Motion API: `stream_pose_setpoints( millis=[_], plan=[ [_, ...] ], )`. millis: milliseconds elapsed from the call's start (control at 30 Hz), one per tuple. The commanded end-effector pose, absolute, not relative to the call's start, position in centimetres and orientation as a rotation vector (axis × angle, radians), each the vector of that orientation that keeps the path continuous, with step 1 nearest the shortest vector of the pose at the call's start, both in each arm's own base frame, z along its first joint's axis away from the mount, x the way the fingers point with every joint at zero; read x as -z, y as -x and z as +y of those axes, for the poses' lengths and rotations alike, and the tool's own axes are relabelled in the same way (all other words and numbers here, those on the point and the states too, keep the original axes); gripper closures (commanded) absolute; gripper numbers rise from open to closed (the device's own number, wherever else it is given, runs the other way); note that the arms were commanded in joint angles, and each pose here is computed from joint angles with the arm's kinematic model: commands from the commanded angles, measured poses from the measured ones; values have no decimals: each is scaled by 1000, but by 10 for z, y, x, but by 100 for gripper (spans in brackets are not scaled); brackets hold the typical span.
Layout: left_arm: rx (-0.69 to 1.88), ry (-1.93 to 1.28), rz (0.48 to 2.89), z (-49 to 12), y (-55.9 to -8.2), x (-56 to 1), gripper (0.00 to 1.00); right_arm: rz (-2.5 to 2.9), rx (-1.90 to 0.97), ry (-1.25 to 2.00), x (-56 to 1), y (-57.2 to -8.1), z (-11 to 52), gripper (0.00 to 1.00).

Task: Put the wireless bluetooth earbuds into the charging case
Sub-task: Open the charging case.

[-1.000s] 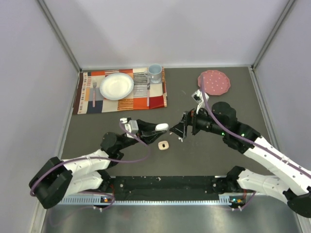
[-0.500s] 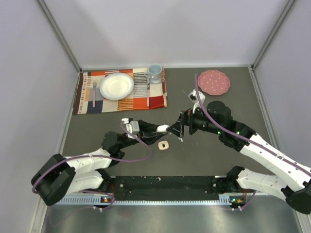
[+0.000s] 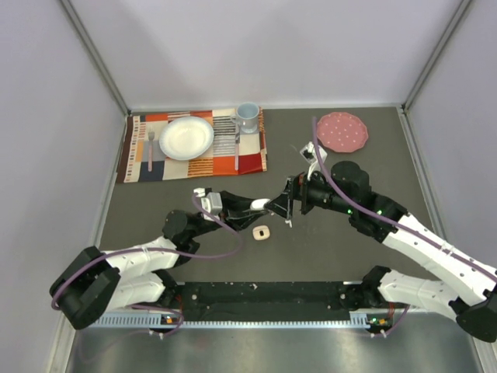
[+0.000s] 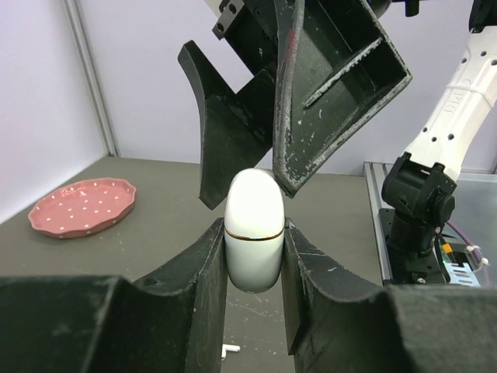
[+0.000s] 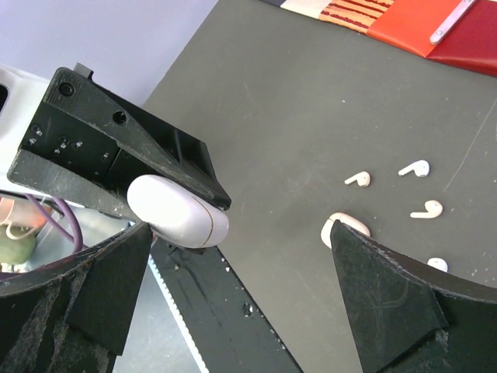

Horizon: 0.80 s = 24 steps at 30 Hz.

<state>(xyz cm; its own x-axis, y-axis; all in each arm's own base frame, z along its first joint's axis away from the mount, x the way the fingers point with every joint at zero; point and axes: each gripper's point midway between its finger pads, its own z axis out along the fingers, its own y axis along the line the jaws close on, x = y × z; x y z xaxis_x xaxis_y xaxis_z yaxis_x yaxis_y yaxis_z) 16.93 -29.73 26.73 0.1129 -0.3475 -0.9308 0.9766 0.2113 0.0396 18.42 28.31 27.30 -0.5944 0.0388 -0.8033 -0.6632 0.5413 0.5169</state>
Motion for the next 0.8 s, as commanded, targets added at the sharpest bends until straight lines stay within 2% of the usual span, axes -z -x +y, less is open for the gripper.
stream_pose_setpoints(
  millis=[0,767],
  plan=[
    [1148,-791,856,-295,-168,-303,100,1892,-1144,545,-292,-180,289,2],
    [1226,-886,832,-296,-145,-298,100,1895,-1040,428,-293,-201,281,1]
  ],
)
